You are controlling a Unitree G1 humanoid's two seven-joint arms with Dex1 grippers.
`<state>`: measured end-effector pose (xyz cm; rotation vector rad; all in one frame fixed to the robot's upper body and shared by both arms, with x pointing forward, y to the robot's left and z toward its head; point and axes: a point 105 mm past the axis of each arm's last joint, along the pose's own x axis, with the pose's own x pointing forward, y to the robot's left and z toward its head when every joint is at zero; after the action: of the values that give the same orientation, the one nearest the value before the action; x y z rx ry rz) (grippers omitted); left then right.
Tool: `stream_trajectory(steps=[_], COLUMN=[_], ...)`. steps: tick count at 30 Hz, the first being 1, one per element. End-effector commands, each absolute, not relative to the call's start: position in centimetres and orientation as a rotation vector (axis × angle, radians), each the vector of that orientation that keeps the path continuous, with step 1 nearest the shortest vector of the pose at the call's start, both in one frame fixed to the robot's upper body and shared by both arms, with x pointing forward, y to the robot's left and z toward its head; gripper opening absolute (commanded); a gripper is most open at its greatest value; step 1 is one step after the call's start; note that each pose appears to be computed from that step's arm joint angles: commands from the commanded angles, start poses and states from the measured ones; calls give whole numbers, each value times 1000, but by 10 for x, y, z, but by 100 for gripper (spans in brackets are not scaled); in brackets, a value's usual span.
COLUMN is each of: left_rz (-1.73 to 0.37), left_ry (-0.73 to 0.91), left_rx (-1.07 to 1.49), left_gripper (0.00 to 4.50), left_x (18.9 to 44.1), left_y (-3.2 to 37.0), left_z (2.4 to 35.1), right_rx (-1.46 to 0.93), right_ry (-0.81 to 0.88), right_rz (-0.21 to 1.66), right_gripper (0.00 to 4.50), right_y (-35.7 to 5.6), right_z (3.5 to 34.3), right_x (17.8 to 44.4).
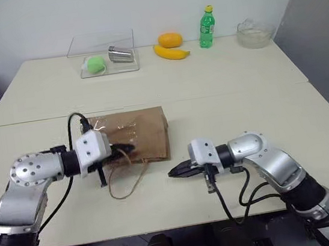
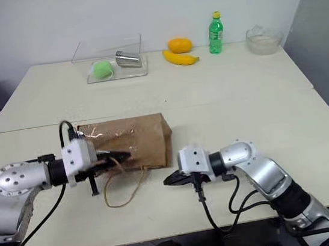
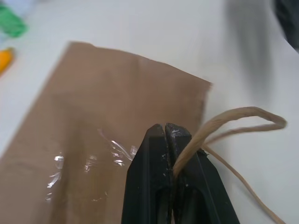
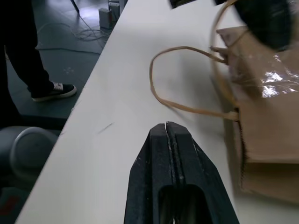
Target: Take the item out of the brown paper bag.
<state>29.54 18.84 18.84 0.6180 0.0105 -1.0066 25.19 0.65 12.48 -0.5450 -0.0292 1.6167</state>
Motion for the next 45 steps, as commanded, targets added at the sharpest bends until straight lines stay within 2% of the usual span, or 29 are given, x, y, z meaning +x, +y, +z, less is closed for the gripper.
stream_trajectory(steps=[1,4,10,20,27,30,34,35,41,45], left_rz=[-947,-940,-932,-920,-921,-919,-910,-904,-803,-647], left_ry=[-57,-52,-45,-44,-45,-45,-50,-53,-74,-122], left_rx=[551,534,525,507,511,512,507,503,463,379], left_gripper=[3,0,0,0,0,0,0,0,0,0], left_x=[301,303,307,319,320,320,322,324,344,371], left_y=[189,190,192,195,195,195,194,193,193,202], left_z=[219,224,225,228,227,226,229,231,249,278], right_rx=[-611,-653,-864,-1281,-1334,-1329,-1355,-1361,-1425,-1478], right_ry=[-143,-221,-409,-786,-835,-809,-776,-772,-772,-746], right_rz=[1612,1580,1470,1331,1300,1319,1333,1332,1316,1339], right_gripper=[0,58,265,265,265,180,26,2,2,2], right_y=[22,33,52,101,113,111,103,101,90,79], right_z=[130,134,141,135,134,130,120,119,111,89], right_x=[252,255,264,274,277,277,278,279,282,280])
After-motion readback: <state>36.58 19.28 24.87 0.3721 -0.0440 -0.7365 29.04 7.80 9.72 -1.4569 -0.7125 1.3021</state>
